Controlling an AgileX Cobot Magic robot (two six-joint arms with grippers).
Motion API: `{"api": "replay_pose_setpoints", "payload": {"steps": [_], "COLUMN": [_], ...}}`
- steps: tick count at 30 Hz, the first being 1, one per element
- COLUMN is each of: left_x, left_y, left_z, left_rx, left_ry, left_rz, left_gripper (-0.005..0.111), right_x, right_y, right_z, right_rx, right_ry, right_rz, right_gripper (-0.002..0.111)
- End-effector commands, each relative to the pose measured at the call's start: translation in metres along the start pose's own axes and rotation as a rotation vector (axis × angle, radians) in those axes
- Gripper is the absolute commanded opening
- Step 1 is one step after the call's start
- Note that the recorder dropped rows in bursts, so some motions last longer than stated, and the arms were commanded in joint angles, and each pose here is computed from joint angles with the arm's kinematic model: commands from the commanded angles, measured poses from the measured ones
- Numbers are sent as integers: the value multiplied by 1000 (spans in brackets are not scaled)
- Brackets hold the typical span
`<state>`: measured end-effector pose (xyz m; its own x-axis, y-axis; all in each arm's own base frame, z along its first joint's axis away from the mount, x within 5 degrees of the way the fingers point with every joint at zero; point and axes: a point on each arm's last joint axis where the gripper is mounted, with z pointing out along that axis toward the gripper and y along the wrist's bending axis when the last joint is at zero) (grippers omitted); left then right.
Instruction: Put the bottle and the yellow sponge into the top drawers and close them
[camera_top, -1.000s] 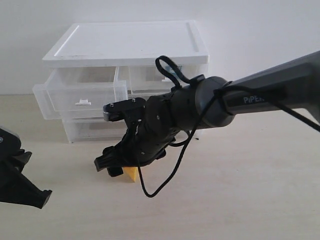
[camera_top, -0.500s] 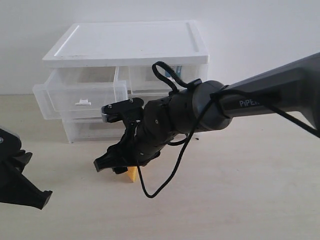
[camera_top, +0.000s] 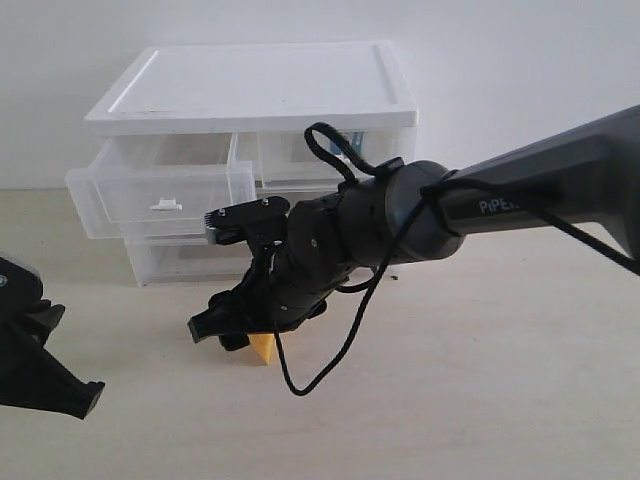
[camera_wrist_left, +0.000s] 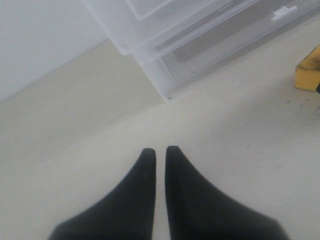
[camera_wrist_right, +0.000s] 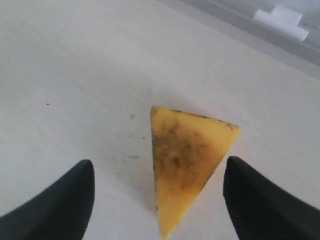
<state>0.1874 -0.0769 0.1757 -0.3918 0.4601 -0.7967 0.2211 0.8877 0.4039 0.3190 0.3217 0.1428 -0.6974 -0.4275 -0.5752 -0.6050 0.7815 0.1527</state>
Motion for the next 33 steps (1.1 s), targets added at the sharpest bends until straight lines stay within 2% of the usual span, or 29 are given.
{"api": "replay_pose_setpoints", "payload": {"steps": [1, 6, 9, 16, 21, 33], "left_x": [0, 0, 0, 0, 0, 0], "left_y": [0, 0, 0, 0, 0, 0], "left_z": [-1, -1, -1, -1, -1, -1], "left_rx": [6, 7, 9, 9, 9, 9], "left_ry": [-2, -5, -3, -3, -3, -3], "left_rz": [-8, -4, -4, -4, -4, -4], "left_gripper": [4, 4, 4, 4, 4, 4], "right_x": [7, 8, 8, 7, 10, 19], "right_y": [-2, -3, -4, -4, -5, -8], "right_z": [8, 12, 12, 12, 11, 5], "right_rx": [9, 11, 15, 15, 34, 54], "right_ry": [31, 26, 23, 14, 45, 180], "right_rz": [9, 7, -3, -10, -69, -196], "right_gripper": [65, 64, 58, 29, 0, 0]}}
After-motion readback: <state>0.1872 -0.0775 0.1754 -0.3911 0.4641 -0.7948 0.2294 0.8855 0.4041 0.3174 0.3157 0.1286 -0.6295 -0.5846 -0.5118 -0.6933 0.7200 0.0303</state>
